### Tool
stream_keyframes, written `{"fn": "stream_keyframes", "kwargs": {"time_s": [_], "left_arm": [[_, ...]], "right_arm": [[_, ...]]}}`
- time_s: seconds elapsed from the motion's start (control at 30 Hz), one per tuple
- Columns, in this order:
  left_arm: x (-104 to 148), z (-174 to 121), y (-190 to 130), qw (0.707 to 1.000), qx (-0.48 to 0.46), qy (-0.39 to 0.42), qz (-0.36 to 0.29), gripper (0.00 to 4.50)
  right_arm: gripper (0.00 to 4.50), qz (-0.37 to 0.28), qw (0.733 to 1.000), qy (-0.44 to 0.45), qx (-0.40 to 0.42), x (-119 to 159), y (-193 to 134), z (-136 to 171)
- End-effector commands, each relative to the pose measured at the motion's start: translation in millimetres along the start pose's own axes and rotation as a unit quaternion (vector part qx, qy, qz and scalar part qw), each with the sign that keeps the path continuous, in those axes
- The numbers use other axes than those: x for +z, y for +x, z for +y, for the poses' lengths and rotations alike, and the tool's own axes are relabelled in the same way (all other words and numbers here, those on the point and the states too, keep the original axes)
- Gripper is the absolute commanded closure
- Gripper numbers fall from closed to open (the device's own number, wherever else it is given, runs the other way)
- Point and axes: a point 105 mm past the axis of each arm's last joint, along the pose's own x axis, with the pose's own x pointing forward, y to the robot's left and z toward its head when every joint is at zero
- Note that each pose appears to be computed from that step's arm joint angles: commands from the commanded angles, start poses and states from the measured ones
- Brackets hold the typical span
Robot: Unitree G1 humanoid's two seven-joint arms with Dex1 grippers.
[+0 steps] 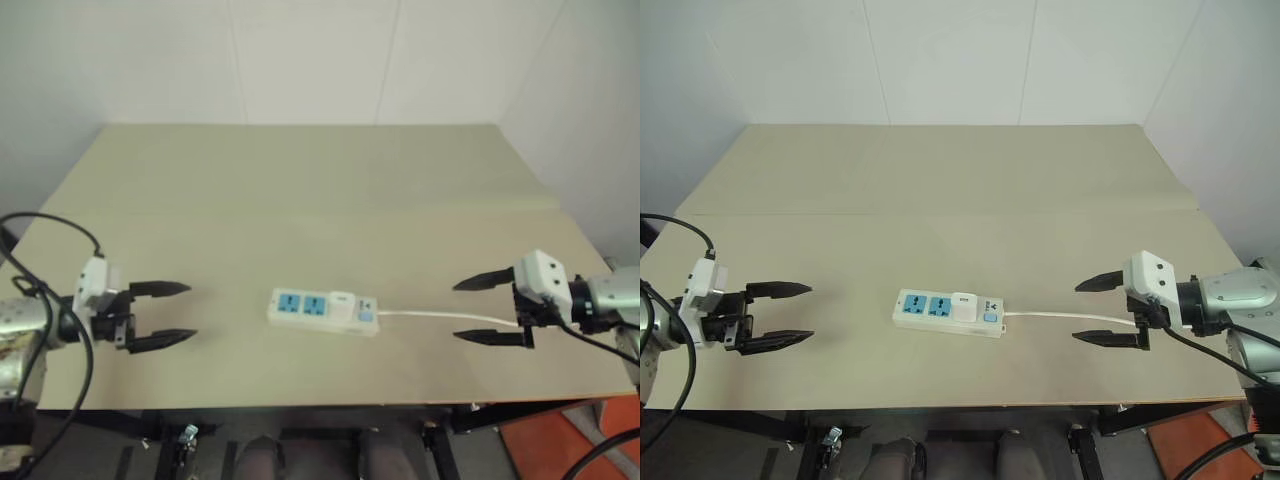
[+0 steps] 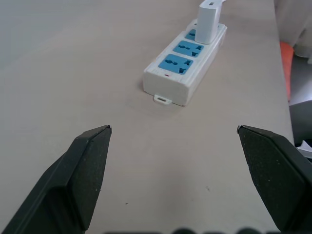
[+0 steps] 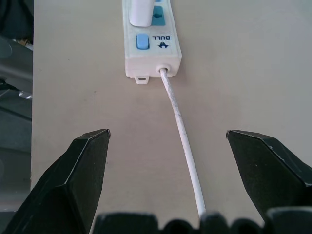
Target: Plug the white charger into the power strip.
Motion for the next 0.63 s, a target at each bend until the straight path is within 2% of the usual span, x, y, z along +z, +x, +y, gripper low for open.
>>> {"fn": "stream_keyframes", "kwargs": {"time_s": [0.03,0.4,0.63], "left_arm": [[12,5,-6,1.000,0.006,0.016,0.001,0.00],[19,14,-19,0.999,0.020,0.028,0.005,0.00],[18,12,-16,1.000,0.004,0.025,0.005,0.00]], "right_arm": [[0.04,-0.005,1.000,-0.017,-0.020,9,-8,-3],[0.04,-0.016,0.999,-0.005,-0.038,14,-2,6],[0.04,-0.016,0.999,0.002,-0.043,16,1,9]]}}
